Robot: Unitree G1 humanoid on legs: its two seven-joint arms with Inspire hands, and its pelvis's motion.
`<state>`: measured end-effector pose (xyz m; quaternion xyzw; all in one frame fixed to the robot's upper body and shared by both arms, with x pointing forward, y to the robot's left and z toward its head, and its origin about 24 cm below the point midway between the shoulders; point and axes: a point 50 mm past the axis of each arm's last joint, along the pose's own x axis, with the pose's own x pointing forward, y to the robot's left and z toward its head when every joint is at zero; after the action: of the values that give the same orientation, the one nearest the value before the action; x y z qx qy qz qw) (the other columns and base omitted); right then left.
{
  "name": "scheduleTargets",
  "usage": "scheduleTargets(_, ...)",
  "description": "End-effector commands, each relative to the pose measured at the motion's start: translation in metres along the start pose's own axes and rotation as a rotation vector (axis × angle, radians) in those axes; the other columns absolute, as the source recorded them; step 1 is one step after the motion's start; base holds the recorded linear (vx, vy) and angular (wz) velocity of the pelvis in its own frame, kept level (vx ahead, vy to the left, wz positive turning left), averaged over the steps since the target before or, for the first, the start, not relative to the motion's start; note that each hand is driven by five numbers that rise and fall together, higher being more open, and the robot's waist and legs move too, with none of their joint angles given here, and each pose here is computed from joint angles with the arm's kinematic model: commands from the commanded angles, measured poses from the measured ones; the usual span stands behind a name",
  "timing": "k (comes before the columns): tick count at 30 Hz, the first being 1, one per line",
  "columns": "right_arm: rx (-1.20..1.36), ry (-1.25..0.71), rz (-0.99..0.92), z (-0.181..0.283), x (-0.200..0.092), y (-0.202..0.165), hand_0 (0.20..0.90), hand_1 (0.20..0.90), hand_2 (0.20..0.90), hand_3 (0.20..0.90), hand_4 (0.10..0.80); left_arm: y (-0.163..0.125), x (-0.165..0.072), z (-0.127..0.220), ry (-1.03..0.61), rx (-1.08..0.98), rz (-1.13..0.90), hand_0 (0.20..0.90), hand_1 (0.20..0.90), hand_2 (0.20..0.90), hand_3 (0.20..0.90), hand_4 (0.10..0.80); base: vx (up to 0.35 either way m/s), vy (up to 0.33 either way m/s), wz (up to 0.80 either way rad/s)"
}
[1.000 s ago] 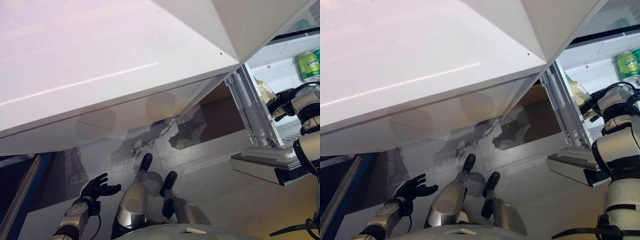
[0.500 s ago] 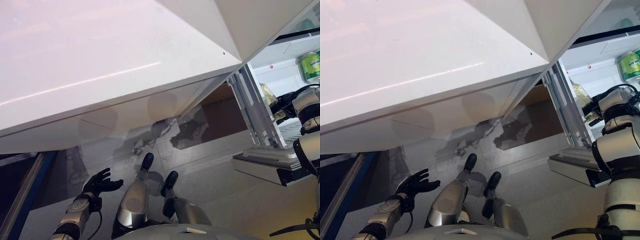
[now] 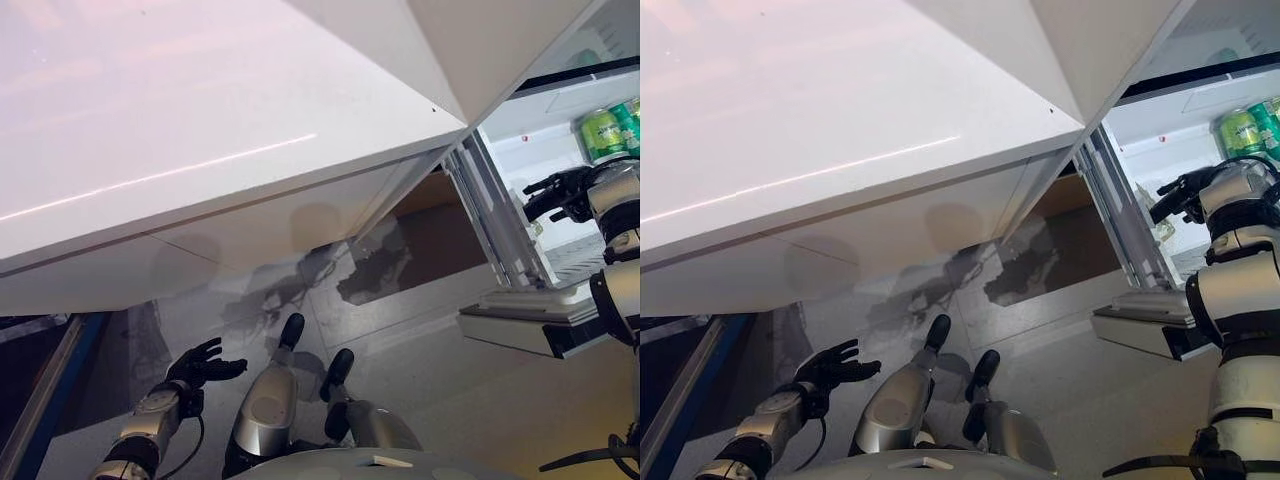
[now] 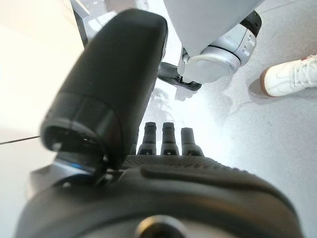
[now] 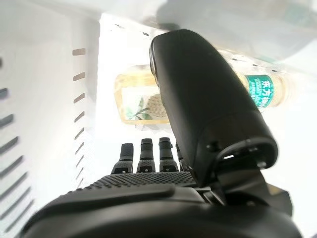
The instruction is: Put drinks into fridge and close the fridge
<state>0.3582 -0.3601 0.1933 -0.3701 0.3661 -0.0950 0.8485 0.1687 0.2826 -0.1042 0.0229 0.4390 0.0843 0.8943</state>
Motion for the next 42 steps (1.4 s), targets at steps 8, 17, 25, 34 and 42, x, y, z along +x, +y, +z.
scheduleTargets(8,0.114,-0.379,-0.574,0.027,-0.044,-0.07,0.9,0.9,0.9,0.9,0.8,0.013,-0.011,-0.06,0.242,0.053,-0.026,0.9,0.9,0.9,0.9,0.8,0.034,0.051,-0.04)
scheduleTargets(17,0.249,-0.795,-0.859,0.041,-0.095,-0.076,0.9,0.9,0.9,0.9,0.8,0.005,-0.019,-0.092,0.349,0.023,-0.053,0.9,0.9,0.9,0.9,0.8,0.026,0.052,-0.08)
scheduleTargets(25,0.384,-1.005,-1.001,0.008,-0.125,-0.061,0.9,0.9,0.9,0.9,0.8,0.001,-0.027,-0.112,0.397,-0.028,-0.04,0.9,0.9,0.9,0.9,0.8,0.002,-0.01,-0.2)
scheduleTargets(34,0.592,-0.832,-1.211,-0.093,-0.112,-0.022,0.9,0.9,0.9,0.9,0.8,-0.007,-0.035,-0.129,0.43,-0.068,-0.026,0.9,0.9,0.9,0.9,0.8,0.017,-0.04,-0.18)
scheduleTargets(42,0.783,-0.457,-1.131,-0.182,-0.07,0.043,0.9,0.9,0.9,0.9,0.8,-0.018,-0.033,-0.13,0.405,-0.085,-0.017,0.9,0.9,0.9,0.9,0.8,0.05,-0.012,-0.03)
